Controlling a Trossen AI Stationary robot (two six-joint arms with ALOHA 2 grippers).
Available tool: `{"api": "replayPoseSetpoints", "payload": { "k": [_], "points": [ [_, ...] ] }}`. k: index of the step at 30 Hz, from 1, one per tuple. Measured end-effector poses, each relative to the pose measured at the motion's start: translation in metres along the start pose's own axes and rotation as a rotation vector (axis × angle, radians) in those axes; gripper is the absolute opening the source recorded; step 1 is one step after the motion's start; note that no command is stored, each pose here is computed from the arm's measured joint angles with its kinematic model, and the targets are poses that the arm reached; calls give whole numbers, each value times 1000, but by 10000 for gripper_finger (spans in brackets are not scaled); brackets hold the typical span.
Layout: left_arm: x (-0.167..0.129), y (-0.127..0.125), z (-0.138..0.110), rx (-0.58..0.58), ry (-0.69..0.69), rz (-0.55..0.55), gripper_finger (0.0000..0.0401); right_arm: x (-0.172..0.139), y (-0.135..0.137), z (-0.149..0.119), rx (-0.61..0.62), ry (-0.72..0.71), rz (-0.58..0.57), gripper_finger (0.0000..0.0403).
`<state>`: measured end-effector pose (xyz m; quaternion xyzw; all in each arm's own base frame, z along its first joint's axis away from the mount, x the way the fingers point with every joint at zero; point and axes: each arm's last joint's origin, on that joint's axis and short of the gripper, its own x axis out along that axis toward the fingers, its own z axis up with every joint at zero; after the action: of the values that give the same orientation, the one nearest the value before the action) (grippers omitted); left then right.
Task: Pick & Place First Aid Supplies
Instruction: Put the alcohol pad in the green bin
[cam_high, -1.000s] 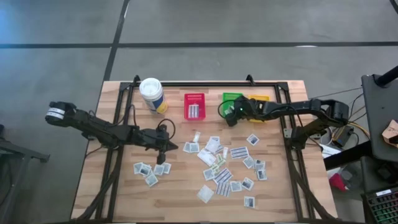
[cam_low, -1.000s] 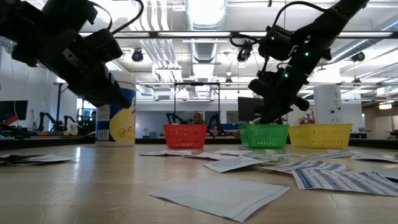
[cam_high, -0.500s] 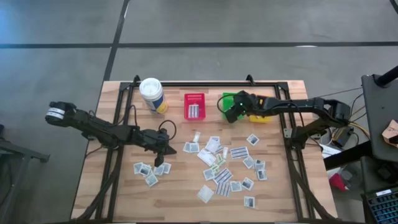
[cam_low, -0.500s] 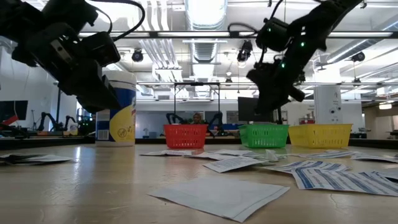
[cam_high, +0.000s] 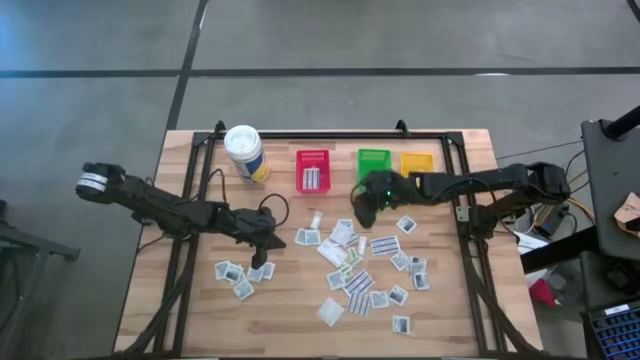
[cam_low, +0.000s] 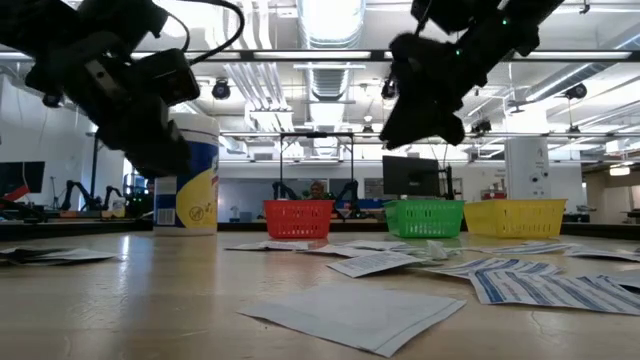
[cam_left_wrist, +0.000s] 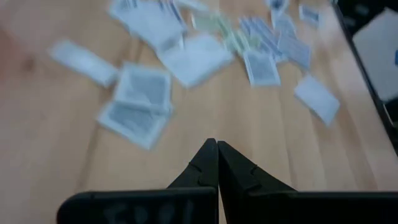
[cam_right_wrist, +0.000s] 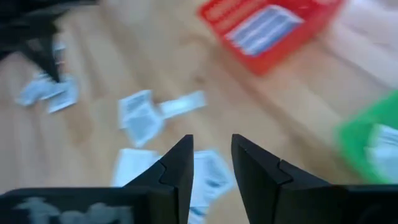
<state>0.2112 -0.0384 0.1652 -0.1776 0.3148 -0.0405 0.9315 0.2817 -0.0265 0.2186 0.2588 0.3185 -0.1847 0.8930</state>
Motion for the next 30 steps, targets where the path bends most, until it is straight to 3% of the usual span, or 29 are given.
{"api": "replayPoseSetpoints", "payload": {
  "k": [12, 21, 30],
  "points": [
    [-10, -39, -6, -33, 267, -53, 0, 12, 52, -21, -83, -68, 207, 95],
    [-21, -60, -26, -107, 458, -16, 0, 36, 84, -27, -136, -30, 244, 95],
    [-26, -62, -38, -91, 487, 89, 0, 71, 113, -26, -253, -8, 252, 91]
  ]
}}
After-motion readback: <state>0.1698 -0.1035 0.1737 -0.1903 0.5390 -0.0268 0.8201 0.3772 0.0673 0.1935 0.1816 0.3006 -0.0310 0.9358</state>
